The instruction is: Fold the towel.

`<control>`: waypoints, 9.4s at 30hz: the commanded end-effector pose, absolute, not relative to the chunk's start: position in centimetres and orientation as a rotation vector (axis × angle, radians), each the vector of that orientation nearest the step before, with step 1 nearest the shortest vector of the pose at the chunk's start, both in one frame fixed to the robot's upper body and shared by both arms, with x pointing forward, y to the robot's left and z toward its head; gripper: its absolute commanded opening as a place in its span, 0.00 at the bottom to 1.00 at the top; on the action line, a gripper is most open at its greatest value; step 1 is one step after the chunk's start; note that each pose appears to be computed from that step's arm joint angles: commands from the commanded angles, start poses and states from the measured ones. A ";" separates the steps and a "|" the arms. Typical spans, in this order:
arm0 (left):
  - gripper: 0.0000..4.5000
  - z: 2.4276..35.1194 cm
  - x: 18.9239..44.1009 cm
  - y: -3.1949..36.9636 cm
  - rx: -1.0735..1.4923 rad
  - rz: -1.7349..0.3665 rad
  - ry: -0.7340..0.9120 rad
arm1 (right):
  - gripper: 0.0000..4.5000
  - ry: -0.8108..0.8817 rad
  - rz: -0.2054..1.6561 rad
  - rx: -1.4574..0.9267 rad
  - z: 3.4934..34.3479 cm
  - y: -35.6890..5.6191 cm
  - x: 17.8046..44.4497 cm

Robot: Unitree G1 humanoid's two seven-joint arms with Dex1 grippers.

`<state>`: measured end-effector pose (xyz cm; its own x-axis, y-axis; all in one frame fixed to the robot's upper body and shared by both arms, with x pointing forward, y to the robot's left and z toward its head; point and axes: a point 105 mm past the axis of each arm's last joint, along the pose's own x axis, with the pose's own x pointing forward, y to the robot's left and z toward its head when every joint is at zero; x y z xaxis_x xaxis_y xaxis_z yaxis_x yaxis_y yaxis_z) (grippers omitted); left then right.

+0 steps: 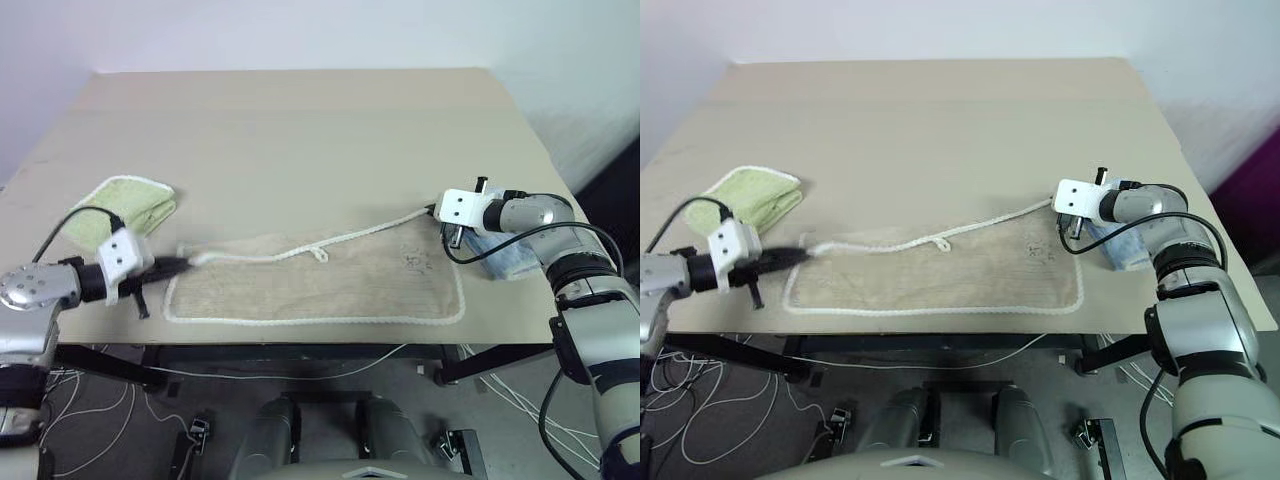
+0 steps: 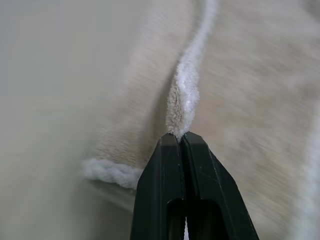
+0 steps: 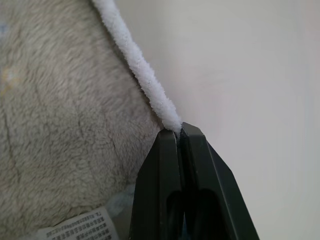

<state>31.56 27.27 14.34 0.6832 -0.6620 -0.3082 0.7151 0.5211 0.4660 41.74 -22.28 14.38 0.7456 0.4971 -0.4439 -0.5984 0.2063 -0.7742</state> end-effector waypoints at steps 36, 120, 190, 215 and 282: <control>0.00 15.7 23.2 31.8 0.355 -0.830 0.392 | 0.01 0.228 1.144 -0.589 18.9 -23.1 25.6; 1.00 14.8 29.5 17.9 0.325 -1.119 0.066 | 0.99 0.421 0.386 0.878 11.9 -18.7 26.3; 1.00 13.8 29.0 14.6 0.228 -1.077 -0.017 | 0.01 0.363 0.993 -0.275 12.0 -6.0 32.8; 1.00 13.2 28.7 14.3 0.199 -1.064 -0.003 | 0.71 0.101 1.090 -0.136 18.9 -6.5 30.5; 1.00 8.8 27.6 19.2 -0.918 0.063 0.199 | 0.14 -0.139 1.025 -0.219 20.5 -8.4 37.1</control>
<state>27.33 19.62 9.47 0.9866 -0.0128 -0.1627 -0.1168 0.6412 -0.7585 37.49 -8.51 18.96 0.5186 0.8544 -0.0328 -0.8405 0.5024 -0.2027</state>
